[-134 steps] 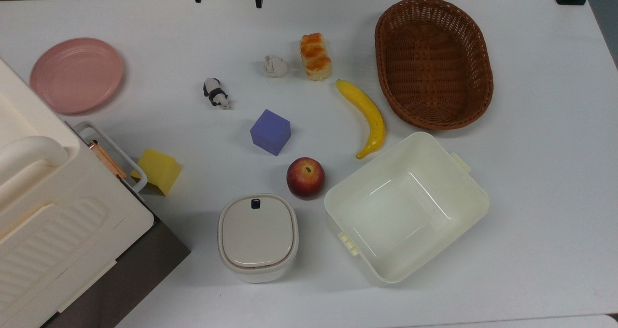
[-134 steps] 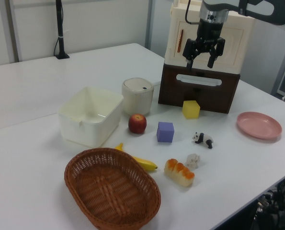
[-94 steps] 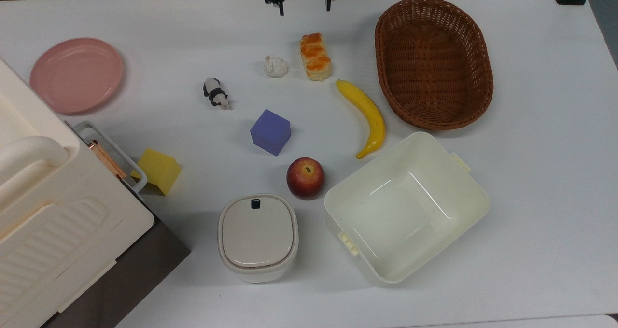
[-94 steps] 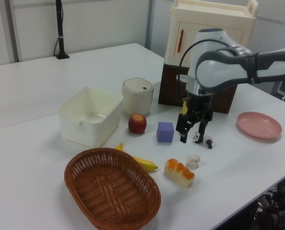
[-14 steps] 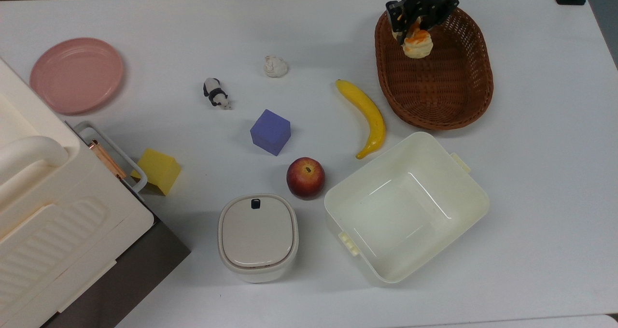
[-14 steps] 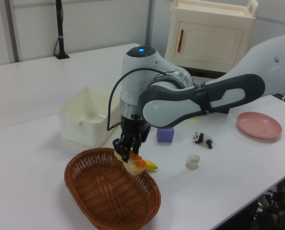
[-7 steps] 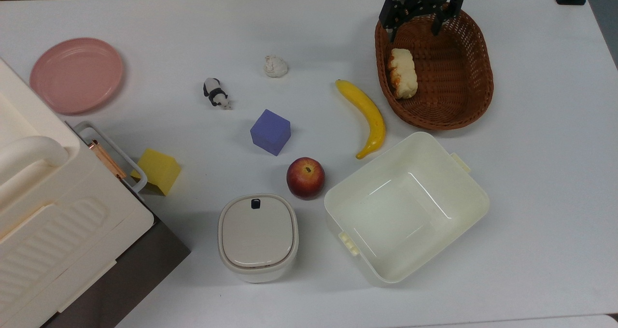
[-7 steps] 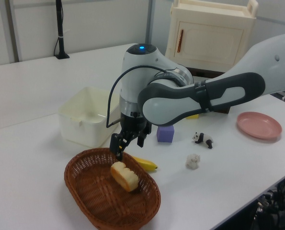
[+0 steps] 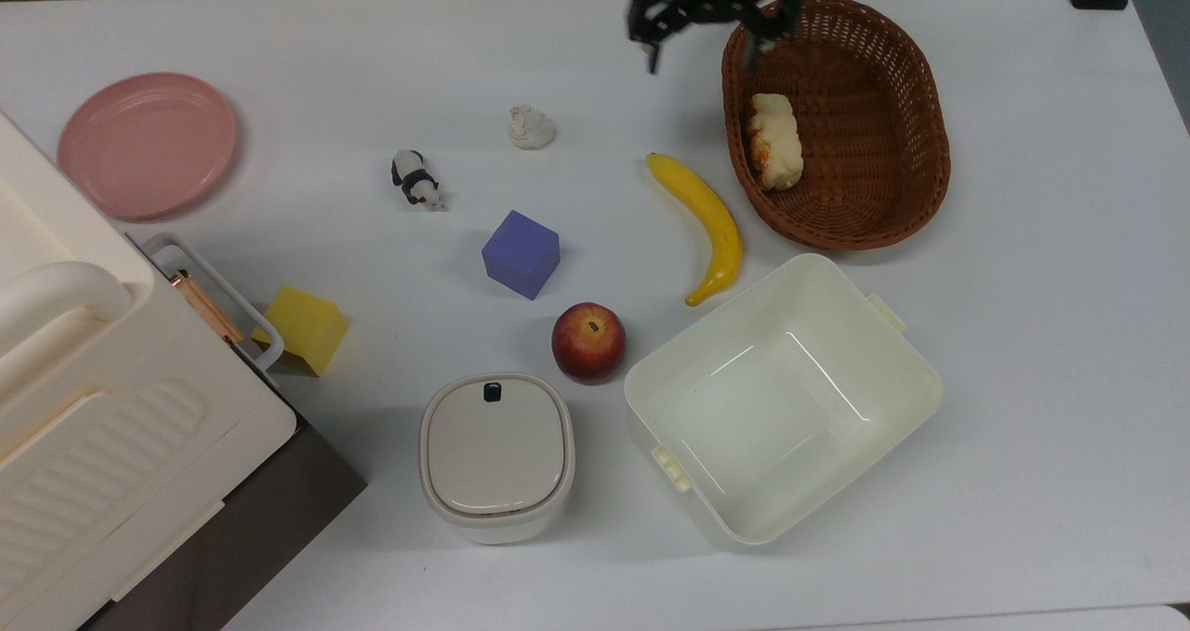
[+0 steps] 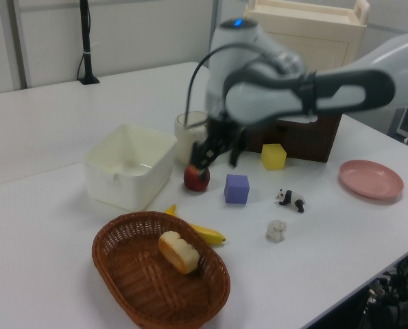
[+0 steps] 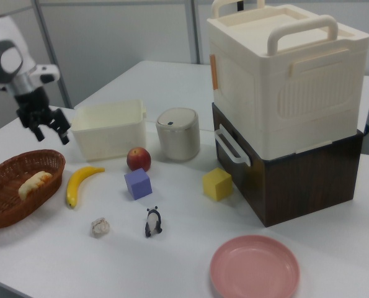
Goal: Put the bread in the basket
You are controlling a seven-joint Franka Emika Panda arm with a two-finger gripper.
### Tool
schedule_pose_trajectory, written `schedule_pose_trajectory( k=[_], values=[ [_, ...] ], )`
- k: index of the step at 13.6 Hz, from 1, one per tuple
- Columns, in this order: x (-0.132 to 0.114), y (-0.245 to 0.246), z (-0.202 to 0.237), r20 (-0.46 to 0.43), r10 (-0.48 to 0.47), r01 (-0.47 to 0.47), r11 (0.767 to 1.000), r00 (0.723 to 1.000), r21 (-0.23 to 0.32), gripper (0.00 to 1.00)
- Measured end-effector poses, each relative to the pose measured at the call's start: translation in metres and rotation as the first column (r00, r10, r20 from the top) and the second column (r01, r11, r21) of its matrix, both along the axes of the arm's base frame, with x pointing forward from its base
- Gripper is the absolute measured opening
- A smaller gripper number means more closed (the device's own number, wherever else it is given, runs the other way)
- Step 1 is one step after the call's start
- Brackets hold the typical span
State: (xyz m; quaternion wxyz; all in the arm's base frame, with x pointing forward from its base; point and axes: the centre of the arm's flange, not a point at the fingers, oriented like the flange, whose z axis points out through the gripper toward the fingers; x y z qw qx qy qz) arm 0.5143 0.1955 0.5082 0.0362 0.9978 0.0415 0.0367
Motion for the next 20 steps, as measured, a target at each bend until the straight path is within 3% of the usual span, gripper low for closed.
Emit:
schedule_pose_trajectory(
  k=[3, 7, 15, 20],
  values=[
    [0.014, -0.089, 0.069, -0.026, -0.119, 0.119, 0.993, 0.993, -0.012, 1.0],
    [0.022, -0.145, 0.093, -0.014, -0.218, 0.218, 0.976, 0.976, -0.004, 1.0],
    [0.023, -0.189, 0.092, -0.06, -0.226, 0.226, 0.974, 0.972, -0.016, 1.0],
    [0.025, -0.201, 0.095, -0.072, -0.249, 0.253, 0.966, 0.966, 0.057, 1.0]
  ],
)
